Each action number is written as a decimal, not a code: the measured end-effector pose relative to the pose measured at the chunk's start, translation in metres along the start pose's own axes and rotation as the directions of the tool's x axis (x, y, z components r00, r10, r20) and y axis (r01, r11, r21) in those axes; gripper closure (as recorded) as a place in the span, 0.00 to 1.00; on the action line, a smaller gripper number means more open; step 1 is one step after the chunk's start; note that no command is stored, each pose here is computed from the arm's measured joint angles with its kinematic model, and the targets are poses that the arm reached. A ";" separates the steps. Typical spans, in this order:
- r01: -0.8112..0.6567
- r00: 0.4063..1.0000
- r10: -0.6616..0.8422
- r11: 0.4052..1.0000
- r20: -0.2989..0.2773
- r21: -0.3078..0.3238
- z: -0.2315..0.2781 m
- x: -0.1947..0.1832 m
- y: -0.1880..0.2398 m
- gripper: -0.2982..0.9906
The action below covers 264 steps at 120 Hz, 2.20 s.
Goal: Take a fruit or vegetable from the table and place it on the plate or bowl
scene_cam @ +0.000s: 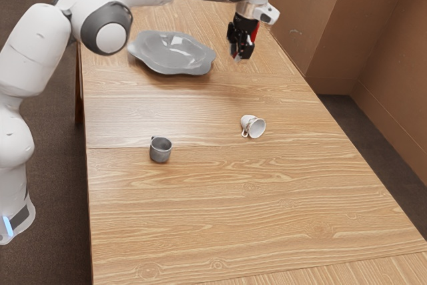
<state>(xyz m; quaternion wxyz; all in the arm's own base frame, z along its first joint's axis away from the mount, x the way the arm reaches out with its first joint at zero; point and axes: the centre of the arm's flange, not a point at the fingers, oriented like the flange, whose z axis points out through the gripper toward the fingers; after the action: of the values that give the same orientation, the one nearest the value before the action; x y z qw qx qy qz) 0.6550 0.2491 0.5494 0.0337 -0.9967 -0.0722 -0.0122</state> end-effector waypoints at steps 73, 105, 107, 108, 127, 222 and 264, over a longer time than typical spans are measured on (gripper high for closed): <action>0.254 0.954 -0.253 0.967 0.161 0.014 0.021 -0.076 -0.160 0.65; 0.282 0.930 -0.274 0.959 0.247 0.002 0.046 -0.116 -0.164 0.65; 0.284 0.928 -0.275 0.959 0.251 0.001 0.048 -0.118 -0.165 0.65; 0.284 0.928 -0.275 0.959 0.253 0.001 0.049 -0.119 -0.165 0.65; 0.296 0.927 -0.288 0.955 0.241 0.001 0.072 -0.126 -0.173 0.65; 0.373 0.920 -0.377 0.926 0.105 0.059 0.101 -0.140 -0.167 0.65; 0.394 0.919 -0.395 0.917 0.000 0.068 0.019 -0.168 -0.132 0.28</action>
<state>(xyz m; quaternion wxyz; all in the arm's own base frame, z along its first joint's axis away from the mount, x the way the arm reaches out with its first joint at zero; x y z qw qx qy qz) 0.4705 0.3567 0.5338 0.0635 -0.9601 -0.2722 -0.0095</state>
